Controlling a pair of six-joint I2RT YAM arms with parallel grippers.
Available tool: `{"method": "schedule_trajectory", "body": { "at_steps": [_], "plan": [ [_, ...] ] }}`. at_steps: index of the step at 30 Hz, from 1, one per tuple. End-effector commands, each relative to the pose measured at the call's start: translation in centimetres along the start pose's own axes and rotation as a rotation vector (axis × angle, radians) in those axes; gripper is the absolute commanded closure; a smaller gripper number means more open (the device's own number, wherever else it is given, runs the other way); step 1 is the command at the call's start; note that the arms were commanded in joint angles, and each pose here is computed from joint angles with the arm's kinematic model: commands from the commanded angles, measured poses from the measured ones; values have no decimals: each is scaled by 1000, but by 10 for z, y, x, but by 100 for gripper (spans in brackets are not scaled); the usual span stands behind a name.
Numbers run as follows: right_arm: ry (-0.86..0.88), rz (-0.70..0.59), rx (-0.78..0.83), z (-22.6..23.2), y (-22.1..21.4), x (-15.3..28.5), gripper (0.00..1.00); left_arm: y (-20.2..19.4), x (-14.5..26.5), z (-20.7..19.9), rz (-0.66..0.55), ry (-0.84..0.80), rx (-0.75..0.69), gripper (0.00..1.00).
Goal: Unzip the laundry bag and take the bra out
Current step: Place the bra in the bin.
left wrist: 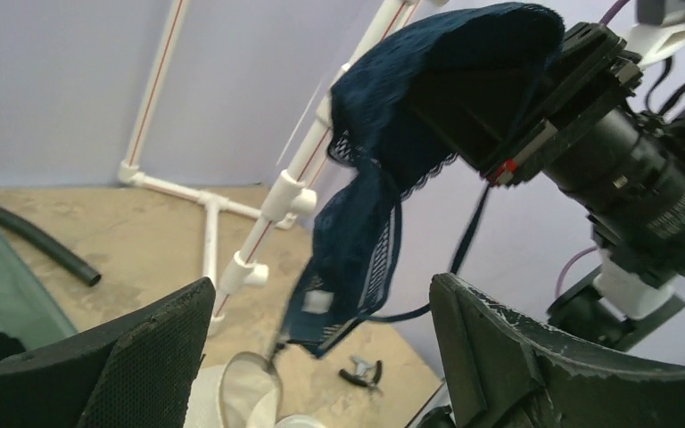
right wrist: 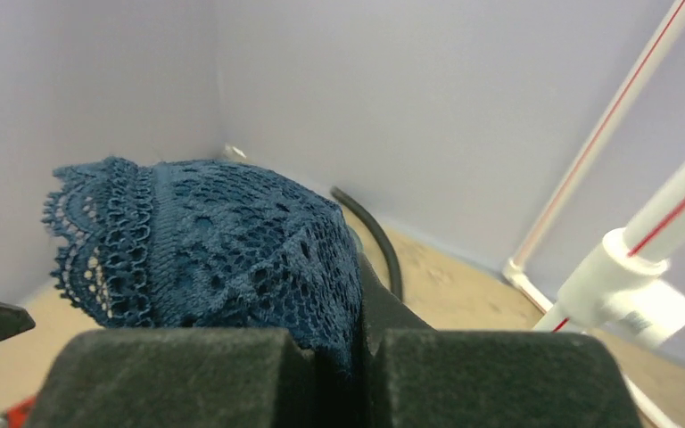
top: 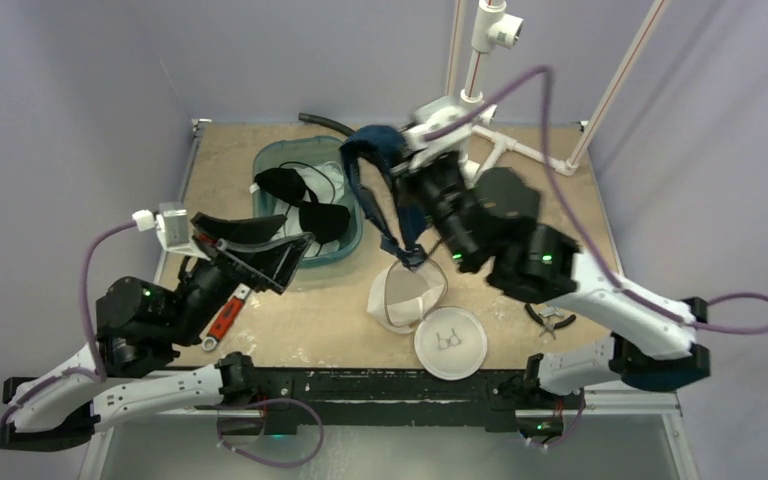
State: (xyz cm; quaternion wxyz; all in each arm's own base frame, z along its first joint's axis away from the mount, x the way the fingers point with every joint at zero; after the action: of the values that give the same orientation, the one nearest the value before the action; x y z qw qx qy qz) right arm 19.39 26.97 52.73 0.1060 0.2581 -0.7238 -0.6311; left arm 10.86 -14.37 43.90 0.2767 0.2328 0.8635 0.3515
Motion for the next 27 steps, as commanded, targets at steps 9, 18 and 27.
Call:
{"method": "schedule_trajectory", "body": {
  "at_steps": [9, 18, 27],
  "plan": [
    [-186, 196, 112, 31, -22, -19, 100, -41, -9, 30, 92, 128, -139, 11],
    [-166, 254, 133, 55, -40, -34, 100, -47, 2, 40, 67, 117, -117, 7],
    [-134, 332, 84, 54, -72, -53, 100, -45, -1, -7, 102, -163, -48, 16]
  ]
}}
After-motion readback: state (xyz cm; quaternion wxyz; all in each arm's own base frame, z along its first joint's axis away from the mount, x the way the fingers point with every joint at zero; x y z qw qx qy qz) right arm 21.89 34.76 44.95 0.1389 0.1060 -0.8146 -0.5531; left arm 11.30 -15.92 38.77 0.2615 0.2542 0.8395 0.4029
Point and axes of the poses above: each gripper's point midway between its finger pads, its own x axis back along the fingers, its own z axis along the line the jaws close on, y = z × x, the point moved 4 cm from there along x, back along the fingers, and after that the axes turned 6 degrees about x, right-handed, at the moved point
